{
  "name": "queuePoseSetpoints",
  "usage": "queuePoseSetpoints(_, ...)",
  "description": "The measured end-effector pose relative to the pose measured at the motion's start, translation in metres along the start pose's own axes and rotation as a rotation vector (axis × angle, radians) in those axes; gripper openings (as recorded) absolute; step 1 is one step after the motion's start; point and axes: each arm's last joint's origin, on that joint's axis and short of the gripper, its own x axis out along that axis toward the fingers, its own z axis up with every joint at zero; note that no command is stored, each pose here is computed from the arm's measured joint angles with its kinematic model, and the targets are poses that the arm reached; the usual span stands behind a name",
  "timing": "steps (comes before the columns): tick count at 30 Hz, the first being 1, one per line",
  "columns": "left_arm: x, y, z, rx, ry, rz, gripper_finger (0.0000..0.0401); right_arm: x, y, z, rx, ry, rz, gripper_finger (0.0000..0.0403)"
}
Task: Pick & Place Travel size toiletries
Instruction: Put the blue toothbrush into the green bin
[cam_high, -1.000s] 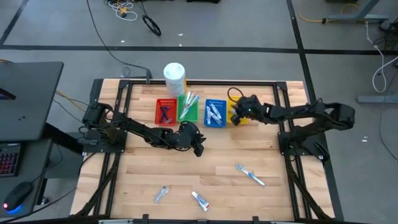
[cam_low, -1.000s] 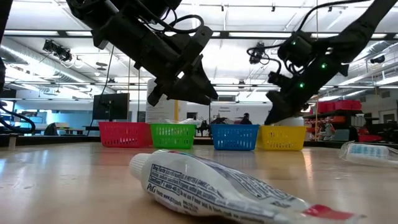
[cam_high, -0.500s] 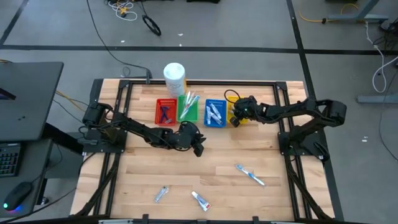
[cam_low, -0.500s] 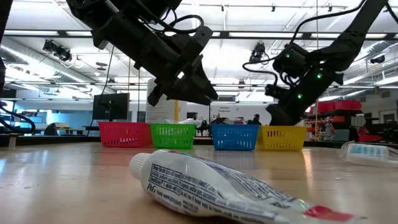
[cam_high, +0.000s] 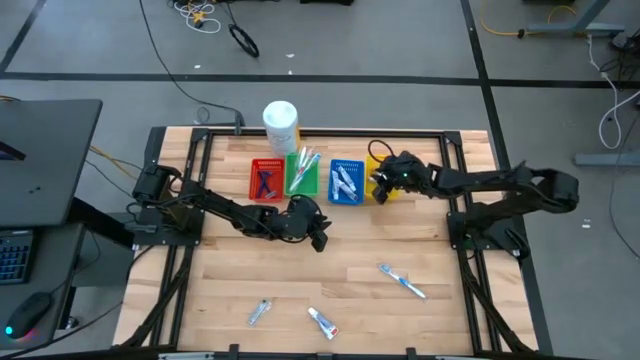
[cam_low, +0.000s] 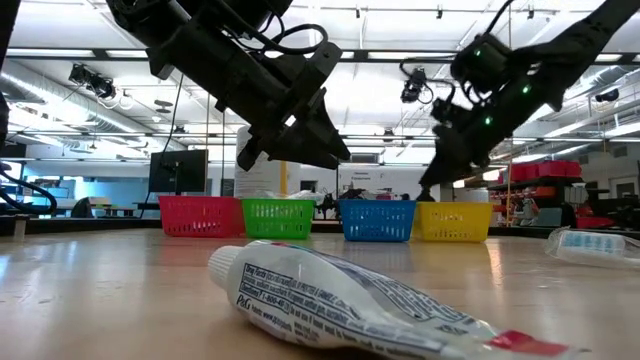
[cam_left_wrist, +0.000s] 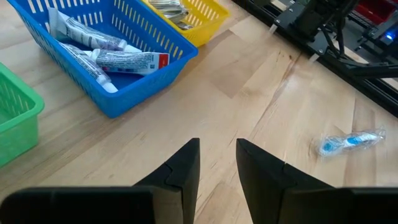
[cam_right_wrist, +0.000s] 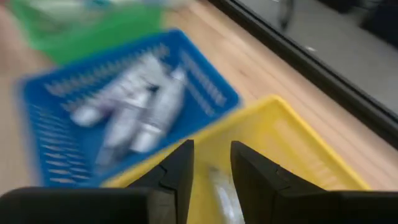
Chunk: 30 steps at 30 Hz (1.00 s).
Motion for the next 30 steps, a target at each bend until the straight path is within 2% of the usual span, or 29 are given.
queuePoseSetpoints(3, 0.0, -0.001, -0.001, 0.0, 0.017, -0.019, 0.0111, -0.009, 0.007, 0.006, 0.002, -0.04, 0.141, 0.0114)
queuePoseSetpoints(8, -0.001, -0.004, -0.003, -0.002, 0.091, -0.105, 0.0111, -0.018, 0.024, 0.011, -0.032, -0.075, 0.479, 0.0114)
queuePoseSetpoints(11, -0.003, -0.007, -0.006, 0.004, 0.11, -0.129, 0.0111, -0.023, 0.037, 0.01, -0.087, -0.078, 0.662, 0.0114)
queuePoseSetpoints(14, -0.005, -0.01, -0.009, 0.011, 0.115, -0.14, 0.0111, -0.029, 0.048, 0.007, -0.16, -0.076, 0.783, 0.0113)
queuePoseSetpoints(19, -0.008, -0.014, -0.012, 0.024, 0.115, -0.147, 0.0111, -0.034, 0.061, 0.004, -0.276, -0.109, 0.846, 0.0113)
queuePoseSetpoints(25, -0.011, -0.024, -0.01, 0.093, 0.094, -0.174, 0.0111, -0.038, 0.068, 0.004, -0.337, -0.146, 0.874, 0.0113)
queuePoseSetpoints(30, -0.018, -0.042, -0.009, 0.177, 0.113, -0.281, 0.0111, -0.041, 0.073, 0.003, -0.364, -0.154, 0.895, 0.0113)
